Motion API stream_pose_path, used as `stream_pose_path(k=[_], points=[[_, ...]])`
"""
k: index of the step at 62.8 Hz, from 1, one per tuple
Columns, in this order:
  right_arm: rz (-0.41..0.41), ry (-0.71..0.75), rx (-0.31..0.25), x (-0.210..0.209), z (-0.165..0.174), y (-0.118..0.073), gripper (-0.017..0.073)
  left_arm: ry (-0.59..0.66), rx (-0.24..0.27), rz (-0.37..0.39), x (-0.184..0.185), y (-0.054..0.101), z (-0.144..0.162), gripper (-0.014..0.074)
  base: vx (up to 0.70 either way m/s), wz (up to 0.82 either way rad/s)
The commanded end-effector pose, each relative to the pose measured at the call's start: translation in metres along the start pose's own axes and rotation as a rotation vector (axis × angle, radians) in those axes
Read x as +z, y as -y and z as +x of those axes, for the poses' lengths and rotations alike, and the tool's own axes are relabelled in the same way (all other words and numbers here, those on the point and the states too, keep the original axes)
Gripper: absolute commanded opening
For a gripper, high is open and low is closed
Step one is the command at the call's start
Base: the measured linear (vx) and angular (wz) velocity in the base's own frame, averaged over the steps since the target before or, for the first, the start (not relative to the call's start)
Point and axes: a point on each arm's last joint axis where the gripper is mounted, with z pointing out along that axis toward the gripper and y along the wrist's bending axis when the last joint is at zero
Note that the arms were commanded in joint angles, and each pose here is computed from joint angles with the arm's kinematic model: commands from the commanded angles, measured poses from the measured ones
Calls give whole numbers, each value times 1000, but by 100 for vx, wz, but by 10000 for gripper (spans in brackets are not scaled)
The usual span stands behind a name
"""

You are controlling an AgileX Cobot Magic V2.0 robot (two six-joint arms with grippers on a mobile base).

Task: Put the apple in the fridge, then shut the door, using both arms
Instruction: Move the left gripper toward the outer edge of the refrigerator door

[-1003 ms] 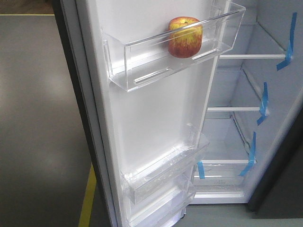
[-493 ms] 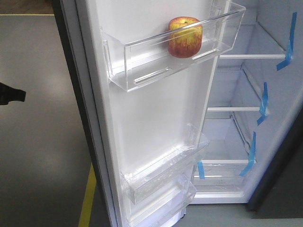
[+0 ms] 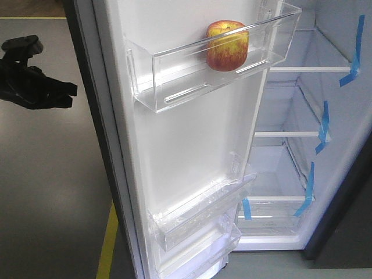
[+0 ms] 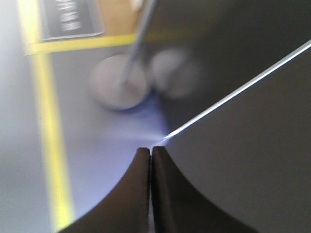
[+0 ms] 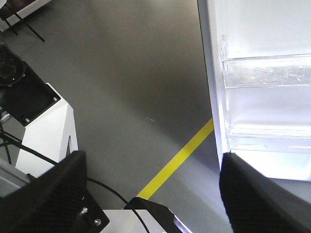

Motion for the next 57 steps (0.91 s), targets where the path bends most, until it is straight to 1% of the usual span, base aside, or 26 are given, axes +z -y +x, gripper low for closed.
stream_pose_path(k=[1, 7, 12, 20, 25, 33, 37, 40, 44, 47, 49, 57], points=[[-11, 64, 7, -3, -11, -3, 541, 136, -18, 111, -12, 20, -26, -6, 0, 0], [-11, 64, 7, -3, -11, -3, 541, 146, -37, 164, 1, 27, -32, -6, 0, 0], [-11, 64, 7, -3, -11, -3, 541, 137, -48, 211, 12, 37, -35, -6, 0, 0], [-11, 64, 7, -3, -11, -3, 541, 105, -34, 271, 20, 51, -34, -6, 0, 0], [-11, 64, 7, -3, -11, -3, 541, 80, -16, 312, 21, 59, -32, -6, 0, 0], [-11, 64, 7, -3, -11, -3, 541, 28, 15, 392, 19, 67, -27, -6, 0, 0], [-11, 64, 7, -3, -11, -3, 541, 20, 35, 430, 17, 70, -26, -6, 0, 0], [-11, 64, 7, -3, -11, -3, 541, 19, 40, 453, 14, 73, -26, -6, 0, 0], [-11, 64, 7, -3, -11, -3, 541, 16, 51, 462, 8, 76, -26, -6, 0, 0], [-11, 64, 7, -3, -11, -3, 541, 30, 78, 465, 2, 82, -26, -6, 0, 0], [-11, 64, 7, -3, -11, -3, 541, 38, 88, 467, -3, 84, -26, -6, 0, 0], [-12, 64, 7, -3, -11, -3, 541, 65, 136, 471, -18, 102, -19, -6, 0, 0]])
